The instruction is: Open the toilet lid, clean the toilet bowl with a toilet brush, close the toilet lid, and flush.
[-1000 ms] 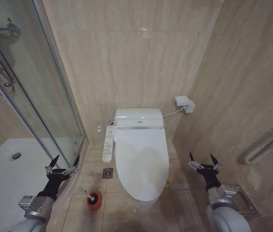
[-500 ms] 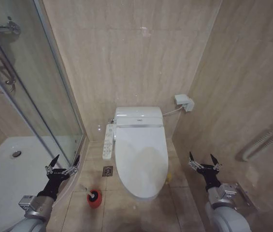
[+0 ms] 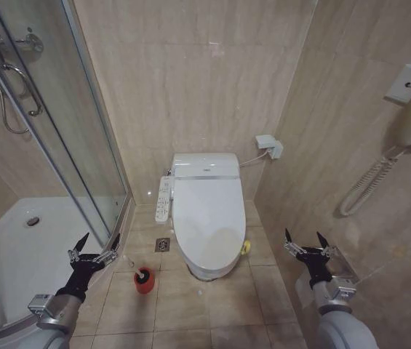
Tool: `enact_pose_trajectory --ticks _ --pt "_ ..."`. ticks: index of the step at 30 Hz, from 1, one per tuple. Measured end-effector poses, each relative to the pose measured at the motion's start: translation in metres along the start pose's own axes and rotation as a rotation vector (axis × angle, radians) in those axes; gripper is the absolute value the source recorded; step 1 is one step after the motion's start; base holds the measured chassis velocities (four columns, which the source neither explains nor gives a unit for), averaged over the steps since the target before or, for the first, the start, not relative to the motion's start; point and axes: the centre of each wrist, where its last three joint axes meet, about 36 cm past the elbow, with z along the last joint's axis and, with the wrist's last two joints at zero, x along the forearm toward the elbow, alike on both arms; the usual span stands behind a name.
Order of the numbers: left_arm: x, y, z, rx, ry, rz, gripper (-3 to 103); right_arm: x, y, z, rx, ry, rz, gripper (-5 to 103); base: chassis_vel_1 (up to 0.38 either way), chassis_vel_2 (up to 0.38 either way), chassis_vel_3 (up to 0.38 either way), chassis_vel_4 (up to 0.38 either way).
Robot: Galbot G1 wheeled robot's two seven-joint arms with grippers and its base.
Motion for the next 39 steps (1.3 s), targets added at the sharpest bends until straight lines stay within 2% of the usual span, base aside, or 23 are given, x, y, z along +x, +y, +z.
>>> enact_pose_trajectory --ticks 7,22,39 --pt "0.0 0.0 0.0 0.0 0.0 0.0 100 -0.0001 0.0 -0.0001 0.0 0.0 0.0 100 0.004 0.013 0.0 0.014" --pt "0.0002 0.0 0.0001 0.0 0.001 0.0 100 0.0002 0.0 0.0001 0.0 0.001 0.0 100 0.163 -0.164 -0.167 0.16" --pt "0.0 0.0 0.0 0.0 0.0 0.0 100 0.0 0.0 0.0 0.0 0.0 0.0 100 0.012 -0.009 -0.01 0.005"
